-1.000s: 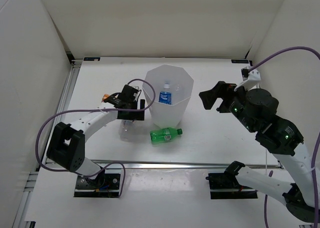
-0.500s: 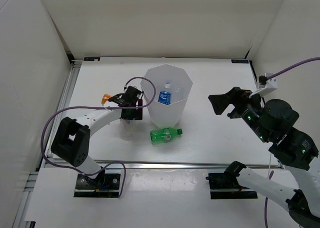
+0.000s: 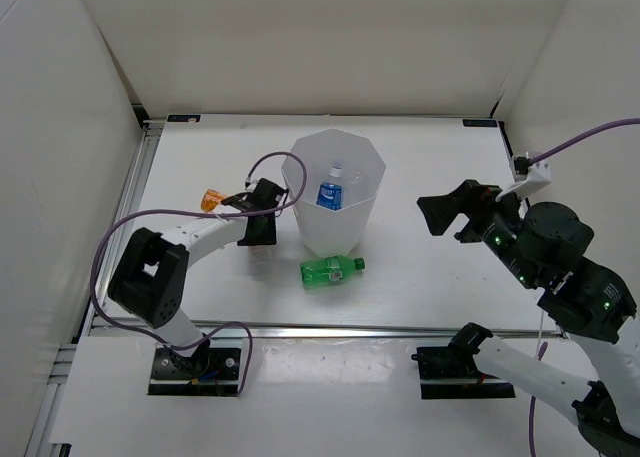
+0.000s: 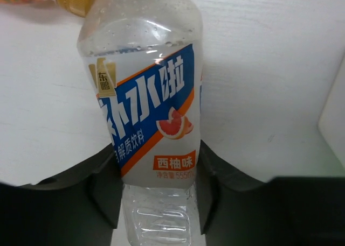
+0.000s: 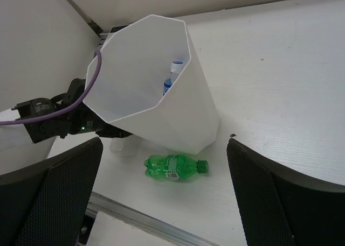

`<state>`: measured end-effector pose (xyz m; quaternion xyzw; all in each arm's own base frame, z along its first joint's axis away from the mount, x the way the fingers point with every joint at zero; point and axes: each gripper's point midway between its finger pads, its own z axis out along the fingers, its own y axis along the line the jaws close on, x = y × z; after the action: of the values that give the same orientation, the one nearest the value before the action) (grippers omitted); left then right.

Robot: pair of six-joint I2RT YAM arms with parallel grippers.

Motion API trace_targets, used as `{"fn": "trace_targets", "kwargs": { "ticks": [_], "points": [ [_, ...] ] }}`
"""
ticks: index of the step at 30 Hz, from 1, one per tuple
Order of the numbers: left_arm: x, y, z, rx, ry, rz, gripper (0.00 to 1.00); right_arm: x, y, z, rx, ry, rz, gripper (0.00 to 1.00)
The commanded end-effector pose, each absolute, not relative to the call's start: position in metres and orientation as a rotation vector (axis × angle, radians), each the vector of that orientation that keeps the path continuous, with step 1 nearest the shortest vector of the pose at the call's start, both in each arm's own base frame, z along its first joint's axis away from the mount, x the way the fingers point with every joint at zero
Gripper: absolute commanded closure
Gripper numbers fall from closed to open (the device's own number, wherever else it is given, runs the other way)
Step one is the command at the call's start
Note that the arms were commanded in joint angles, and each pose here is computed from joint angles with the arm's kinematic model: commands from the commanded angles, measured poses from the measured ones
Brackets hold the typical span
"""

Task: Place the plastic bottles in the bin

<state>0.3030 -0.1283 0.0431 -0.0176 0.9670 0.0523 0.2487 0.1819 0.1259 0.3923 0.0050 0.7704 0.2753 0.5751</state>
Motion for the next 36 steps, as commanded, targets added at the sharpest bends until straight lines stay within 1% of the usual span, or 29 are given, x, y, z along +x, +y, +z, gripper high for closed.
{"fn": "trace_targets", "kwargs": {
  "ticks": [1,2,5,7,11,12,15,16,18,19,21,22,23,25,26,27,29,30,32,33,34,36],
  "points": [
    [0.288,-0.119,0.049,-0.131,2.627,0.158,0.69,0.179,0.118,0.404,0.047,1.760,0.654,0.00],
    [0.285,-0.115,0.056,-0.161,2.615,0.164,0.69,0.178,0.117,0.408,0.050,1.750,0.660,0.00],
    [0.291,-0.120,0.109,-0.230,2.466,0.048,0.69,0.177,0.113,0.408,0.058,1.748,0.651,0.00],
    [0.296,-0.126,0.163,-0.250,2.333,-0.073,0.69,0.177,0.113,0.408,0.058,1.748,0.651,0.00],
    [0.301,-0.129,0.260,-0.246,2.117,-0.215,0.68,0.178,0.113,0.404,0.056,1.756,0.646,0.00],
    [0.303,-0.134,0.295,-0.253,2.047,-0.283,0.68,0.177,0.114,0.404,0.064,1.757,0.652,0.00],
    [0.300,-0.142,0.345,-0.217,1.955,-0.393,0.66,0.178,0.115,0.401,0.071,1.766,0.655,0.00],
    [0.296,-0.147,0.375,-0.197,1.896,-0.449,0.66,0.177,0.117,0.401,0.063,1.768,0.664,0.00],
    [0.301,-0.164,0.397,-0.131,1.860,-0.515,0.66,0.177,0.117,0.401,0.071,1.769,0.670,0.00],
    [0.299,-0.173,0.417,-0.102,1.825,-0.552,0.66,0.177,0.119,0.397,0.062,1.779,0.673,0.00],
    [0.305,-0.198,0.425,-0.029,1.816,-0.588,0.65,0.177,0.119,0.397,0.062,1.779,0.673,0.00],
    [0.307,-0.205,0.442,-0.014,1.779,-0.609,0.64,0.177,0.119,0.397,0.062,1.779,0.673,0.00],
    [0.318,-0.220,0.433,0.023,1.810,-0.599,0.63,0.177,0.119,0.397,0.062,1.779,0.673,0.00],
    [0.321,-0.244,0.432,0.080,1.822,-0.625,0.57,0.176,0.121,0.397,0.062,1.782,0.688,0.00],
    [0.324,-0.253,0.441,0.089,1.807,-0.642,0.54,0.176,0.121,0.397,0.062,1.782,0.688,0.00],
    [0.333,-0.267,0.428,0.097,1.842,-0.639,0.53,0.174,0.120,0.399,0.062,1.782,0.688,0.00],
    [0.332,-0.288,0.431,0.131,1.841,-0.666,0.47,0.173,0.118,0.400,0.062,1.783,0.687,0.00],
    [0.336,-0.300,0.419,0.150,1.867,-0.662,0.44,0.171,0.117,0.402,0.062,1.783,0.687,0.00],
    [0.332,-0.309,0.415,0.158,1.873,-0.647,0.26,0.168,0.113,0.405,0.064,1.777,0.692,0.00],
    [0.332,-0.308,0.411,0.127,1.875,-0.608,0.04,0.168,0.111,0.402,0.060,1.784,0.672,0.00],
    [0.332,-0.302,0.402,0.113,1.889,-0.571,0.00,0.166,0.109,0.404,0.062,1.775,0.677,0.00],
    [0.328,-0.284,0.410,0.052,1.864,-0.544,0.00,0.164,0.105,0.403,0.069,1.775,0.668,0.00]
  ]
}}
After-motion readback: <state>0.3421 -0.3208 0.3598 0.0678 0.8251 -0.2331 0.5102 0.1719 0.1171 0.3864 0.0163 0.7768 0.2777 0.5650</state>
